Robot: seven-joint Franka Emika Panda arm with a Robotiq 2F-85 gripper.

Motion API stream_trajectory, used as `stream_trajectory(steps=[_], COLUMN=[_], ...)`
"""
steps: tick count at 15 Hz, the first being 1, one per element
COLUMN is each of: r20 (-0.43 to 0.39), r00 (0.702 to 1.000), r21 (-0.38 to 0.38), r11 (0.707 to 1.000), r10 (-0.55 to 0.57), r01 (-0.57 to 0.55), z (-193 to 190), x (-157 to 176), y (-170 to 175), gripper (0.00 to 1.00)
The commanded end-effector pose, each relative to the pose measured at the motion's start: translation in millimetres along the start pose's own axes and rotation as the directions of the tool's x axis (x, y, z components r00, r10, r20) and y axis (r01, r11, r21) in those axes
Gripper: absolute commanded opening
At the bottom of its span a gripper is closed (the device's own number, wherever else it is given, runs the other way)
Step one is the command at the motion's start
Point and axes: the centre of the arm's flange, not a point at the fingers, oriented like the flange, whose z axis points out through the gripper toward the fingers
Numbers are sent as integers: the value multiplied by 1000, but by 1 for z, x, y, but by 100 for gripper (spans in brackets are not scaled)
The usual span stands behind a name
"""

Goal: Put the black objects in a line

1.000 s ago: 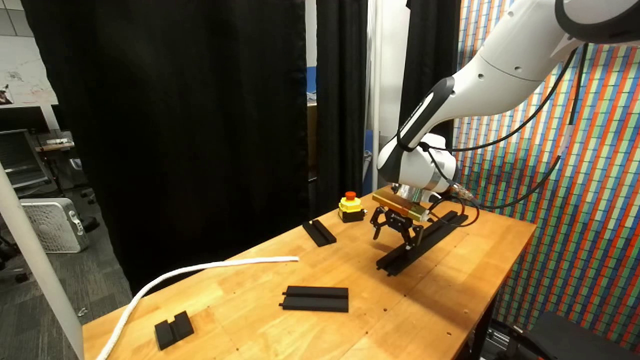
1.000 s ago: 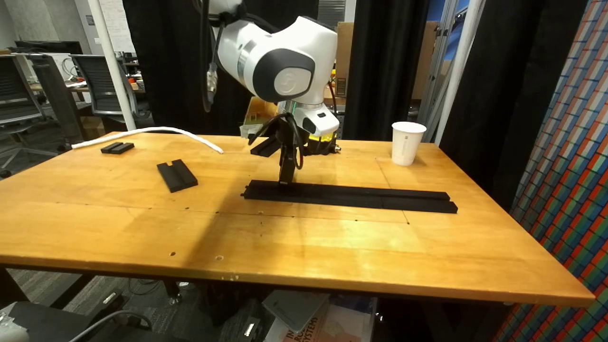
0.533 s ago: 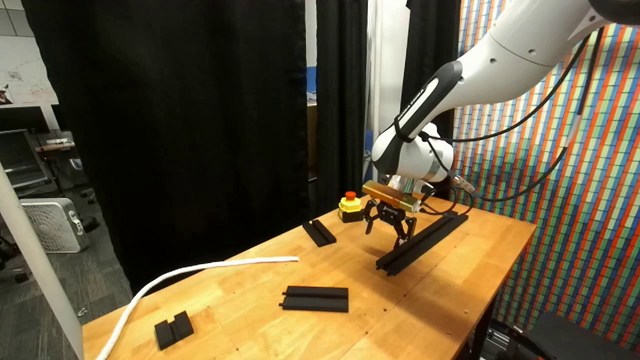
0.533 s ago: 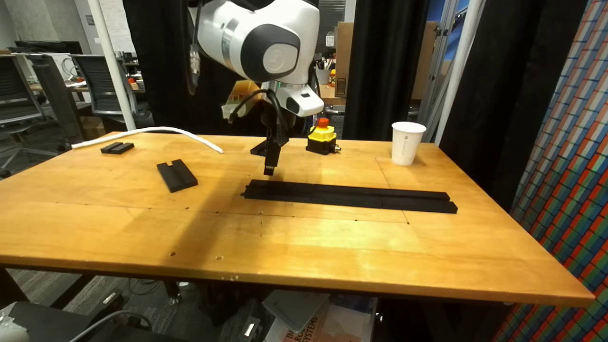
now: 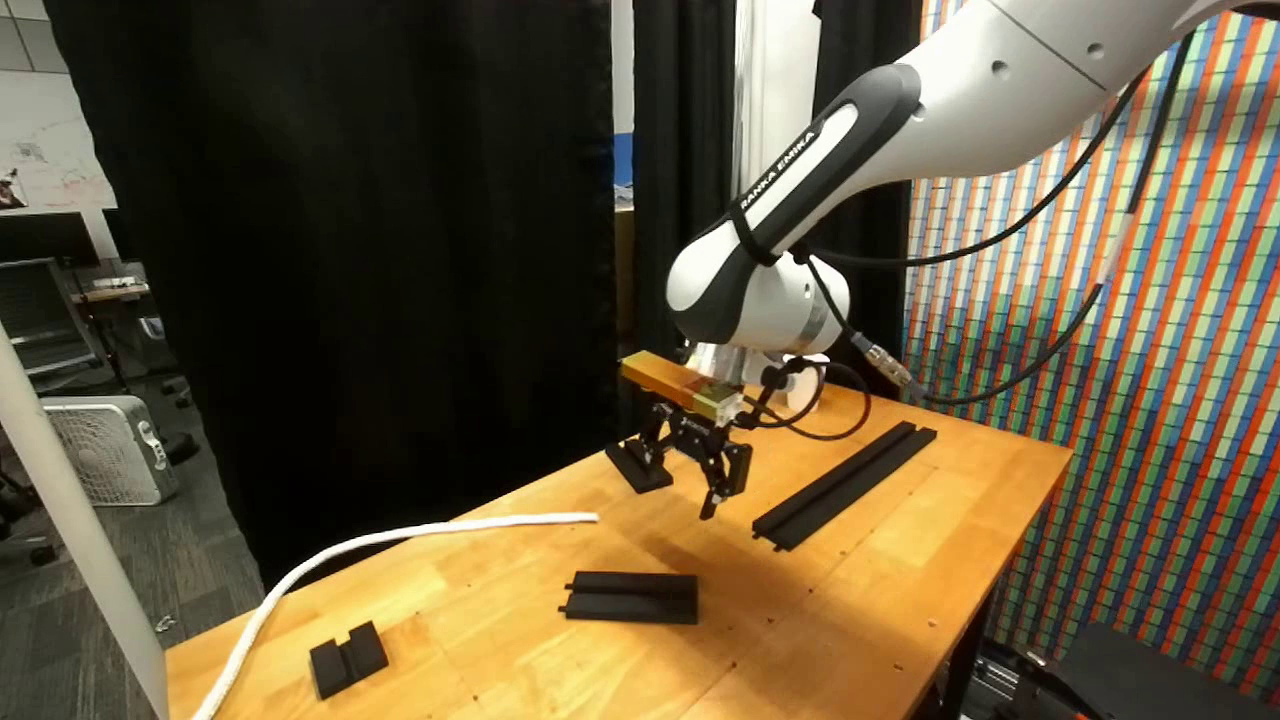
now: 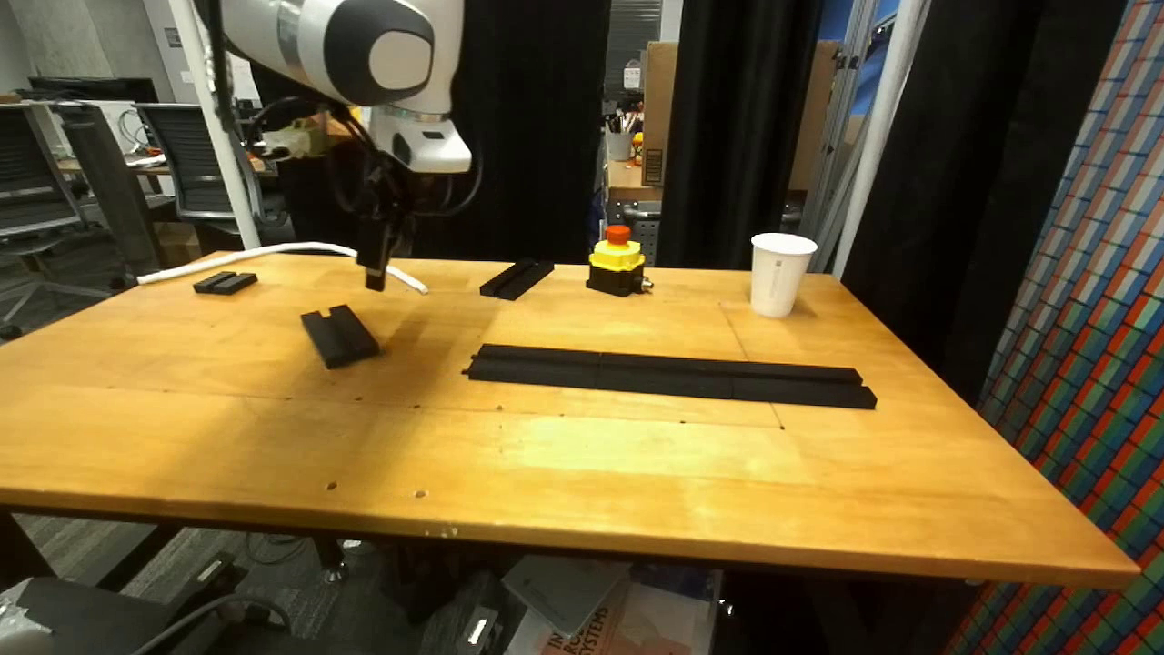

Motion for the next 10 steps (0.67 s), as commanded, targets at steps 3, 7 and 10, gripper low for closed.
stream_trajectory(steps=[3,7,10], r20=[29,18,-9], r00=[970,908,864], r21=[-7,51,76], r11=[971,907,862], r10=[241,418,503], r01=[-241,-418,-501], z=[31,56,75], x=[-89,-120,-129], y=[-22,-27,-27], gripper=[100,100,100])
